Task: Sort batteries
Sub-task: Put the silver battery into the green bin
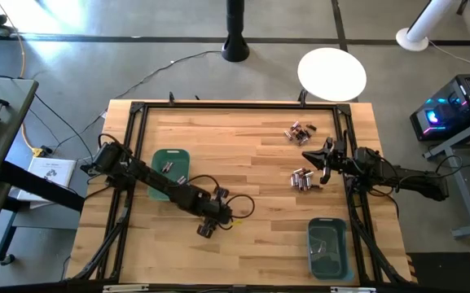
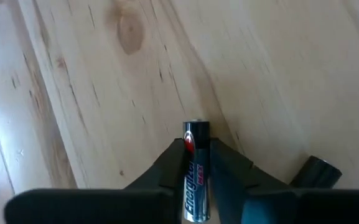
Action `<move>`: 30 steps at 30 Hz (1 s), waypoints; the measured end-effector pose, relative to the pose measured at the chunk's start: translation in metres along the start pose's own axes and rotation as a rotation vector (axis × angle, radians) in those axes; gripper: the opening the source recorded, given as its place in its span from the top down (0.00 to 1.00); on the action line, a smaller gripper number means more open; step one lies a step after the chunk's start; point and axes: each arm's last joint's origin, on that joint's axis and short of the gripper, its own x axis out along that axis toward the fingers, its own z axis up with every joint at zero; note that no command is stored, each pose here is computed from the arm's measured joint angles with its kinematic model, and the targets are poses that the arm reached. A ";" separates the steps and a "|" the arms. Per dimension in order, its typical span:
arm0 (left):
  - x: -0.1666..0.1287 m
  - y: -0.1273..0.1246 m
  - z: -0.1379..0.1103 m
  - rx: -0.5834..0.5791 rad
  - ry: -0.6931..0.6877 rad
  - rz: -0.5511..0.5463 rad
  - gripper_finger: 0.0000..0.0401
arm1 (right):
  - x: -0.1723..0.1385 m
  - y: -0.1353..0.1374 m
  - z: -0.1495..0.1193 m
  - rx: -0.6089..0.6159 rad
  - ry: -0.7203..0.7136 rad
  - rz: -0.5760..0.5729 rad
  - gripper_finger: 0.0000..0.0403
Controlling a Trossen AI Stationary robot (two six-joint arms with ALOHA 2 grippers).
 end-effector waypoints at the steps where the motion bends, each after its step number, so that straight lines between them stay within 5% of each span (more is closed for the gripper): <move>1: 0.000 0.001 0.000 -0.002 -0.003 0.005 0.91 | 0.000 0.000 0.000 0.000 0.000 0.000 1.00; 7: -0.014 0.001 0.013 0.002 -0.052 0.110 0.93 | 0.000 0.000 0.000 0.000 0.001 0.000 1.00; 16: -0.102 -0.006 0.015 -0.107 -0.158 0.401 0.93 | 0.000 0.000 -0.001 -0.001 0.006 -0.002 1.00; 24: -0.180 0.005 -0.044 -0.595 -0.052 0.545 0.93 | 0.000 0.000 -0.001 0.000 0.007 -0.001 1.00; 30: -0.174 0.020 -0.092 -0.890 0.156 0.479 0.93 | 0.000 0.000 -0.001 -0.001 0.006 -0.002 1.00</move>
